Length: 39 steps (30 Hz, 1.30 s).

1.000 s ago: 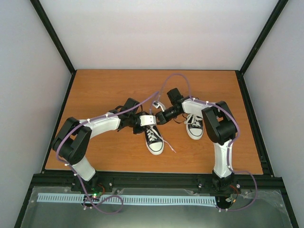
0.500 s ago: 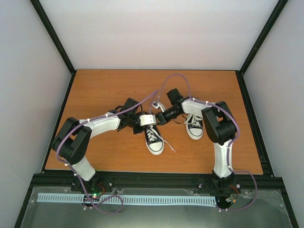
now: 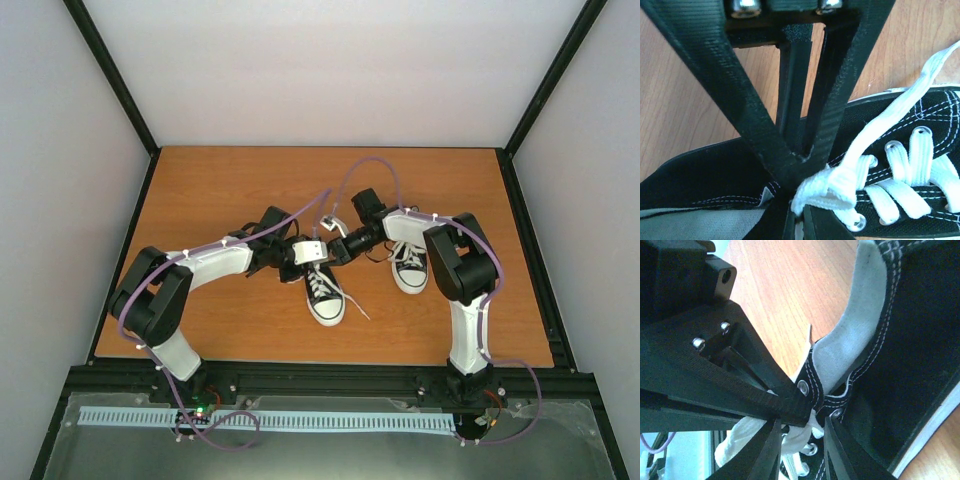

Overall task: Tie the shoes
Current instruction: Cross the shoelace with the shoelace.

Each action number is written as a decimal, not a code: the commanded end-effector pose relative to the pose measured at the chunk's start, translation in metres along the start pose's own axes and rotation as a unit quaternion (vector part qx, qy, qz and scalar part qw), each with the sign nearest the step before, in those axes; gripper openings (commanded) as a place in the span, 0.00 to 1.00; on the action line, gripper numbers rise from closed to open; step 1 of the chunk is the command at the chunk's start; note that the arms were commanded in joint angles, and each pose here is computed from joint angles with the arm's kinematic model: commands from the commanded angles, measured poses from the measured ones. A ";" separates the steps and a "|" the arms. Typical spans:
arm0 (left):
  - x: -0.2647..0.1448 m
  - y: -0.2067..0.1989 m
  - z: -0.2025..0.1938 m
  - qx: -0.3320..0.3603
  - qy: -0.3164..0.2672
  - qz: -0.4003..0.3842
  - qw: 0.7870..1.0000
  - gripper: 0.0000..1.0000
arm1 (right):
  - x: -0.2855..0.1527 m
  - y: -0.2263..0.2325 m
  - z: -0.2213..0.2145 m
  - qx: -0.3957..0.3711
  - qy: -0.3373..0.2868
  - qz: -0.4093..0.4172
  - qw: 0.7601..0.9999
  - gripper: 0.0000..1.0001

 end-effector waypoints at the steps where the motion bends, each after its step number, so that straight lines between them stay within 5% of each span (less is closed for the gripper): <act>1: -0.008 0.014 0.017 0.011 -0.032 0.033 0.999 0.01 | 0.013 0.011 -0.010 -0.008 0.027 0.054 0.998 0.26; 7: -0.009 0.013 0.019 0.015 -0.038 0.029 0.999 0.01 | 0.017 0.009 -0.001 -0.009 0.016 0.037 0.999 0.24; 15: -0.010 0.013 0.022 0.006 -0.050 0.029 0.998 0.07 | 0.013 0.012 0.004 -0.025 0.011 0.000 1.000 0.03; 19: -0.016 0.008 0.019 0.019 -0.043 0.025 0.999 0.24 | 0.005 0.015 0.005 -0.029 0.007 -0.011 0.999 0.03; 31: -0.015 0.001 0.007 0.053 -0.022 0.028 0.998 0.42 | -0.008 0.022 0.008 -0.037 -0.003 -0.020 0.999 0.03; 39: -0.012 0.004 0.006 0.072 -0.014 0.033 0.997 0.42 | -0.012 0.024 0.010 -0.039 -0.006 -0.026 0.999 0.03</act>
Point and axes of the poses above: each gripper's point midway between its finger pads, its own x axis out along the fingers, its own y axis along the line the jaws close on, z = x × y, the point moved 7 cm from there along -x, back along the fingers, and after that the axes turned 6 degrees about x, right-handed, at the moved point
